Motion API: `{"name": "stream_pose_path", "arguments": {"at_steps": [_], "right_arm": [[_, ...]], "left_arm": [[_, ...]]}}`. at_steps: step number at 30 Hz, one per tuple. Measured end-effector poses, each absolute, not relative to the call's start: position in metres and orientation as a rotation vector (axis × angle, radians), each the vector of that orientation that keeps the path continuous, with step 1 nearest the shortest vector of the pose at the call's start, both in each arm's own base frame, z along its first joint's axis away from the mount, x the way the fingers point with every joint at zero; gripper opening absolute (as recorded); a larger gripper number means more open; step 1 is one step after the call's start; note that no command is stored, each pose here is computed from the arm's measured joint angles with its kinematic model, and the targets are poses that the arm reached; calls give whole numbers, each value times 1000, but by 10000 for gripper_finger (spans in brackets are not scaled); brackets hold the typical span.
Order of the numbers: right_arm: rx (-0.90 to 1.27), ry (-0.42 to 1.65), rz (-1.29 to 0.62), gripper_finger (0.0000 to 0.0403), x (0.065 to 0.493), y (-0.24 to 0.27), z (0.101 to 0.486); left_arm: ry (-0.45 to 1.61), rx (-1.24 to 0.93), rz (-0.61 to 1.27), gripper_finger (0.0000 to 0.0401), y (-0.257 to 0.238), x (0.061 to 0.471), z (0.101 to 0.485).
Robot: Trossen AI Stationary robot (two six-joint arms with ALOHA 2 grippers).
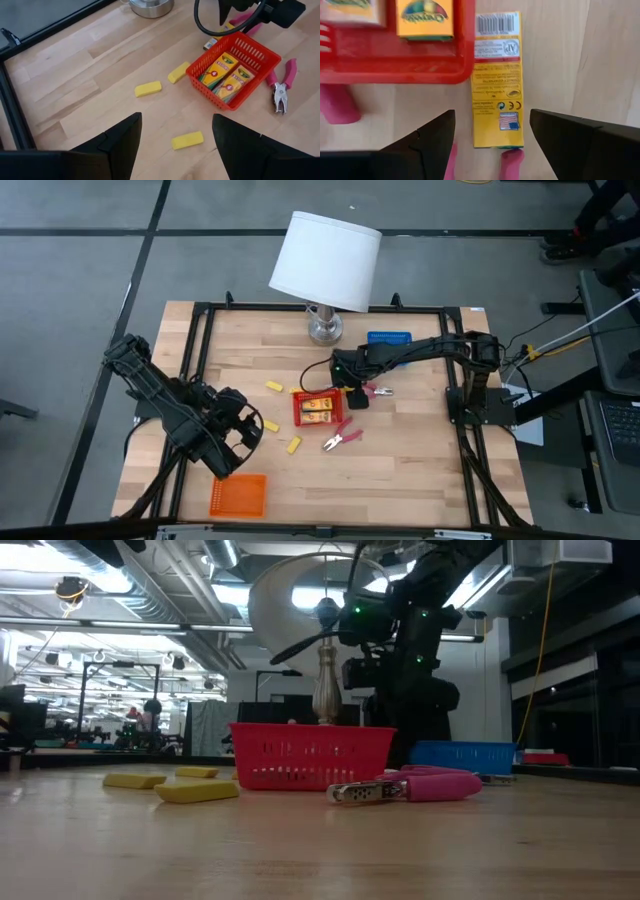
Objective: Pick & Place School Supplies
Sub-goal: Put the yellow crayon box into the red bin
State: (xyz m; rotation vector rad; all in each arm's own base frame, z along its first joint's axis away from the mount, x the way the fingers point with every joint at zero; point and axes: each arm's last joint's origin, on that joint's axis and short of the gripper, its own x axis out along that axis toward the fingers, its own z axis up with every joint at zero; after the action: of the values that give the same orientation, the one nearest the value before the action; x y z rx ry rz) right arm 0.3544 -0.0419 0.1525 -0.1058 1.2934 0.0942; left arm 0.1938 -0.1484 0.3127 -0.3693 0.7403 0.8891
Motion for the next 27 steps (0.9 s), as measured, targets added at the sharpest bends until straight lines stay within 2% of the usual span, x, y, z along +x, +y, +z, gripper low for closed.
{"name": "stream_pose_path", "arguments": {"at_steps": [20, 27], "right_arm": [[-95, 1271, 5, 262, 347, -45, 134], [-97, 1268, -25, 233, 348, -46, 135]], "left_arm": [[766, -381, 890, 239, -149, 193, 312], [765, -382, 890, 239, -149, 193, 312]]}}
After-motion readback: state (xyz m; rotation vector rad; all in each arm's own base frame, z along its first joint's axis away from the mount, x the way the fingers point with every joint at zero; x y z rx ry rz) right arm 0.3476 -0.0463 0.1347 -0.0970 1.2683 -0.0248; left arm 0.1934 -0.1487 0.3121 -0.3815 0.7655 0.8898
